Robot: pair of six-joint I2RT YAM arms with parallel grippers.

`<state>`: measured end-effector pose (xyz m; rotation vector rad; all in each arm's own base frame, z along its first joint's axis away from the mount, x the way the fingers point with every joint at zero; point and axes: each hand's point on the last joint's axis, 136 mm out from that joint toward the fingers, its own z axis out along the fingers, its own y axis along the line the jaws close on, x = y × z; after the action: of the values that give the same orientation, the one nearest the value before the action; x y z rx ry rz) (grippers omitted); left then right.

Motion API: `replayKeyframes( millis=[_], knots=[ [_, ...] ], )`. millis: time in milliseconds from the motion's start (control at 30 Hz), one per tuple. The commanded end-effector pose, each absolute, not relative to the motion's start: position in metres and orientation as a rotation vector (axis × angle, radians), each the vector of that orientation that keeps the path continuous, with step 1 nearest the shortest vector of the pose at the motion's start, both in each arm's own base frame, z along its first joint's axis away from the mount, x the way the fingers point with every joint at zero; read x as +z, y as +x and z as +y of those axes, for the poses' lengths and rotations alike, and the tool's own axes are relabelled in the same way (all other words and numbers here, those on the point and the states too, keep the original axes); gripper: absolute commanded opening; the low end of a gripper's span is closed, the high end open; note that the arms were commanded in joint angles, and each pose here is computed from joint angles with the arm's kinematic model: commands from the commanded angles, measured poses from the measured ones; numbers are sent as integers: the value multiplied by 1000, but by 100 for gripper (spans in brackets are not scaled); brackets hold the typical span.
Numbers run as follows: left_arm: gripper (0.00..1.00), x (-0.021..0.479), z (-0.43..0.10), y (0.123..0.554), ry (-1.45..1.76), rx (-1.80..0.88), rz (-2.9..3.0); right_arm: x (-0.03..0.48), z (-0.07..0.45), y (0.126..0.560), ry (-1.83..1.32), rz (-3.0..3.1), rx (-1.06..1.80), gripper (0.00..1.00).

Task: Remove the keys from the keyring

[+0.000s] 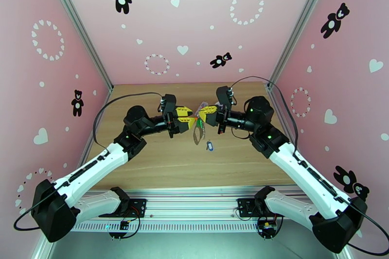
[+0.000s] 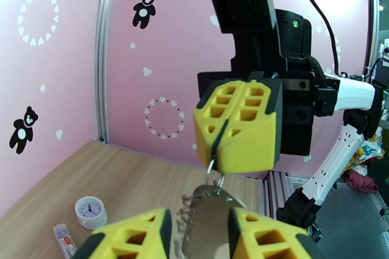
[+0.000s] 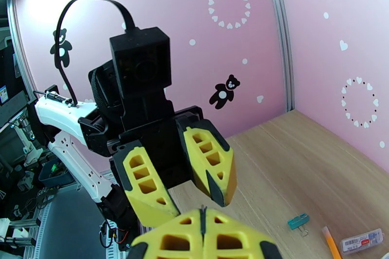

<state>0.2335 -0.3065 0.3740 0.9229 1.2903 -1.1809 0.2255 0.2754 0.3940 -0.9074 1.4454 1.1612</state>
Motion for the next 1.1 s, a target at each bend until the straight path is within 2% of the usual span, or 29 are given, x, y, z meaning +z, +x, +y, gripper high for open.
replayKeyframes(
  millis=[0,600,1067],
  knots=[
    [35,394,-307,225,934,-1221,1223,410,275,216,-930,1351,1158,0],
    [29,401,-318,222,978,-1268,1163,413,278,209,-957,1316,1176,0],
    [16,396,-322,217,993,-1285,1149,422,272,210,-914,1298,1136,0]
  ],
)
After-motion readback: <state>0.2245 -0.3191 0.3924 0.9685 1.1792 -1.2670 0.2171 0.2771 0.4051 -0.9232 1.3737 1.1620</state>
